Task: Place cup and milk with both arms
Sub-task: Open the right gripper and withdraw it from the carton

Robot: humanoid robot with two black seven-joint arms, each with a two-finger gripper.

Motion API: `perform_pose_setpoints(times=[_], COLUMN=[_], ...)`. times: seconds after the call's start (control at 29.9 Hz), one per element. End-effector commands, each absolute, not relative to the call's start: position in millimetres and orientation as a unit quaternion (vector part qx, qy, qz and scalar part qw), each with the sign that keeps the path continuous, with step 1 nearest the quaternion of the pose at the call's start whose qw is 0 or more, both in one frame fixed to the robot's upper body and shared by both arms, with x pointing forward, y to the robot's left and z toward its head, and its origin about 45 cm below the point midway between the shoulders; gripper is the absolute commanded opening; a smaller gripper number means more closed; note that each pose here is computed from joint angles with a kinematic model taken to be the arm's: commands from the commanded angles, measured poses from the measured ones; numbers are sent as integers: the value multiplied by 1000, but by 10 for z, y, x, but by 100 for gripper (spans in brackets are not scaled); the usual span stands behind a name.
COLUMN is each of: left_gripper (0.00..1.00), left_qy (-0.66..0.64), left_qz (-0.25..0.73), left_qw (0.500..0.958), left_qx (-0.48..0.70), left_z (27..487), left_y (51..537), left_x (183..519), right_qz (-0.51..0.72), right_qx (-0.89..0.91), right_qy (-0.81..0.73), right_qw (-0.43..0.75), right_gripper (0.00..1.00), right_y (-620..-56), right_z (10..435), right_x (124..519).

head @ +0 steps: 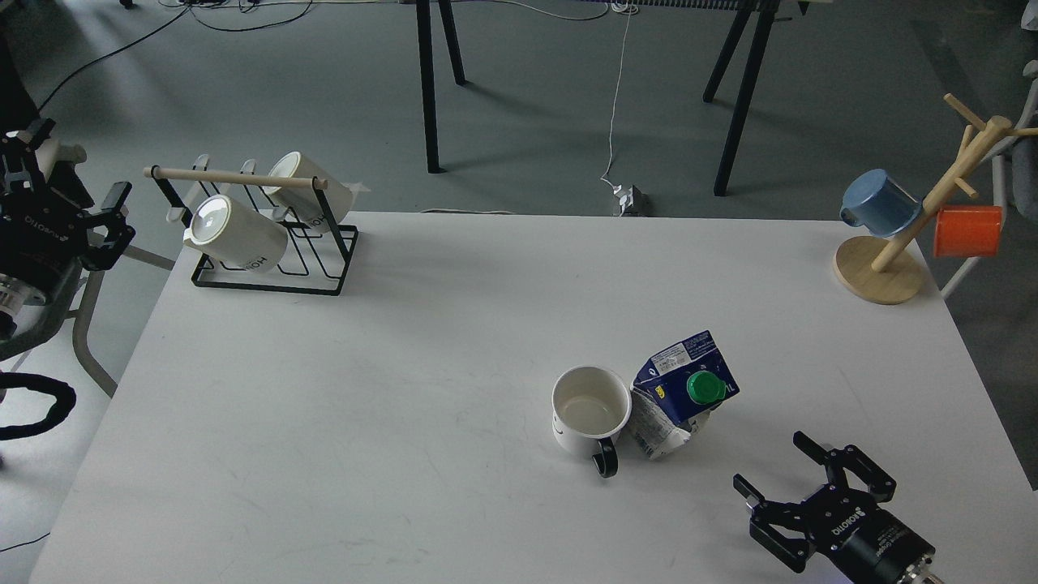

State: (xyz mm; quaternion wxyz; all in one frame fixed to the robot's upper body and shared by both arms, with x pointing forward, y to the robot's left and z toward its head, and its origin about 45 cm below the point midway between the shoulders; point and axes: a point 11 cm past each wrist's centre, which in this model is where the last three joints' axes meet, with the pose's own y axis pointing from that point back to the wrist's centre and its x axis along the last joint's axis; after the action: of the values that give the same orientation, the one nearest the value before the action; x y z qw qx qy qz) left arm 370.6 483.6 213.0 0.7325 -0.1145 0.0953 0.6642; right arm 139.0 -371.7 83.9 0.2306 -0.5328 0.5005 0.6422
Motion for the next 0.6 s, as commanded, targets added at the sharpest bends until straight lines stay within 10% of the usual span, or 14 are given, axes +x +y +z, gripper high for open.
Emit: perform_pose_setpoints(times=[0.0,0.57], left_gripper=[100,100], left_qy=[96,106], left_qz=[663,665], left_qw=[733,733], left_qx=[-116,-96], left_z=[2128,2009], left_y=[4821,4859], left_x=[3711,3601], right_qz=[581,380], right_qx=[-541,-643], right_qy=[566,597], right_qw=[221,292], right_gripper=[100,100], right_y=[-4417,-5232], right_z=[1144,2441], right_x=[1444,3136])
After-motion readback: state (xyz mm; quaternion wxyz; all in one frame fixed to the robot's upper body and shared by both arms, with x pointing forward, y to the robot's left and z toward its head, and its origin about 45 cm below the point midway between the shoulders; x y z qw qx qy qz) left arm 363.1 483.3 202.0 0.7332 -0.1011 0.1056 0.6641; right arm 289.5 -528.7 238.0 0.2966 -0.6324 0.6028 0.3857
